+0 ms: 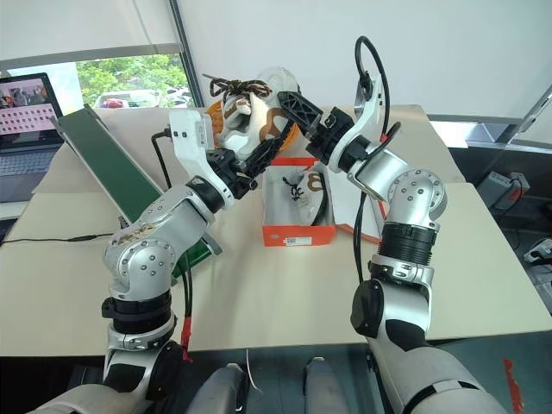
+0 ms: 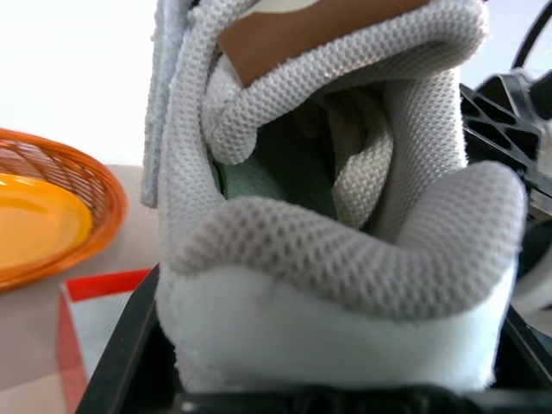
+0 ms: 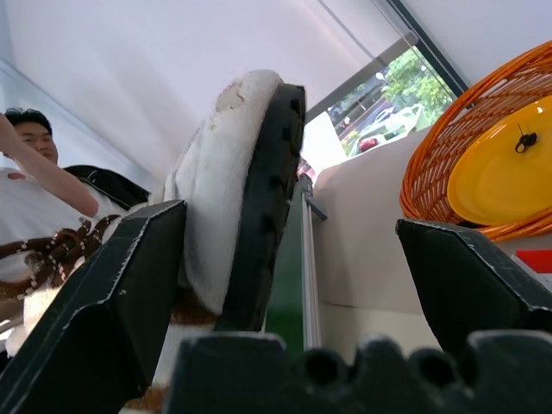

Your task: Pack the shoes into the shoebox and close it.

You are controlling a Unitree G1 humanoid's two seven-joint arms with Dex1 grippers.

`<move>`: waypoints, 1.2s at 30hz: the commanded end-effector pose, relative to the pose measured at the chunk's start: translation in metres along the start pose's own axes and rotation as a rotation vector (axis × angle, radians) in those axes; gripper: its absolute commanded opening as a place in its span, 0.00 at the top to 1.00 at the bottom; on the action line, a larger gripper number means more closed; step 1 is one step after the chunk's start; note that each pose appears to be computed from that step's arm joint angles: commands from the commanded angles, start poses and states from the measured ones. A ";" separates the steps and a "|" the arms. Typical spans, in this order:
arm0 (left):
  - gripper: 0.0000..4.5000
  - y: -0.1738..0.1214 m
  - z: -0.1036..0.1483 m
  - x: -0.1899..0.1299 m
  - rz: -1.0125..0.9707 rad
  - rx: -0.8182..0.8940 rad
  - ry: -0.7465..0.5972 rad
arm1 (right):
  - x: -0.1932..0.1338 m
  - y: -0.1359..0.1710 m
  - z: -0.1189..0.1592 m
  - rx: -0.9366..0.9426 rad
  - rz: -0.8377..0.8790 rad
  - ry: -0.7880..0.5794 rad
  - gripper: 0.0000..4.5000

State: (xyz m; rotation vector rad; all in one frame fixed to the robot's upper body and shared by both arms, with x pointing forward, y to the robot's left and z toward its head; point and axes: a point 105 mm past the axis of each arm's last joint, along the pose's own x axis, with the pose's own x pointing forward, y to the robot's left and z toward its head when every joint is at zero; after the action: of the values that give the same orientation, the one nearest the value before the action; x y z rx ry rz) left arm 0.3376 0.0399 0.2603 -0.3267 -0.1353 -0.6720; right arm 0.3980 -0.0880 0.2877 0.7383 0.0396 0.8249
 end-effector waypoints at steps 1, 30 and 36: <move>0.47 -0.028 0.009 -0.002 -0.110 -0.008 -0.034 | -0.001 0.012 0.013 -0.040 0.033 -0.045 0.12; 0.00 0.044 0.082 -0.059 0.011 0.134 0.001 | 0.014 -0.052 0.021 -0.456 -0.298 0.126 0.92; 0.00 0.044 0.081 -0.062 0.036 0.160 -0.004 | 0.028 -0.070 0.009 -0.509 -0.308 0.190 0.92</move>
State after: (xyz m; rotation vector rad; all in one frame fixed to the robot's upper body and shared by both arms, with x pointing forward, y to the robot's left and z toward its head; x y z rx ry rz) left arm 0.3229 0.1389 0.3019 -0.2002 -0.1326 -0.6126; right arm 0.4620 -0.1084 0.2423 0.2023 0.1755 0.5540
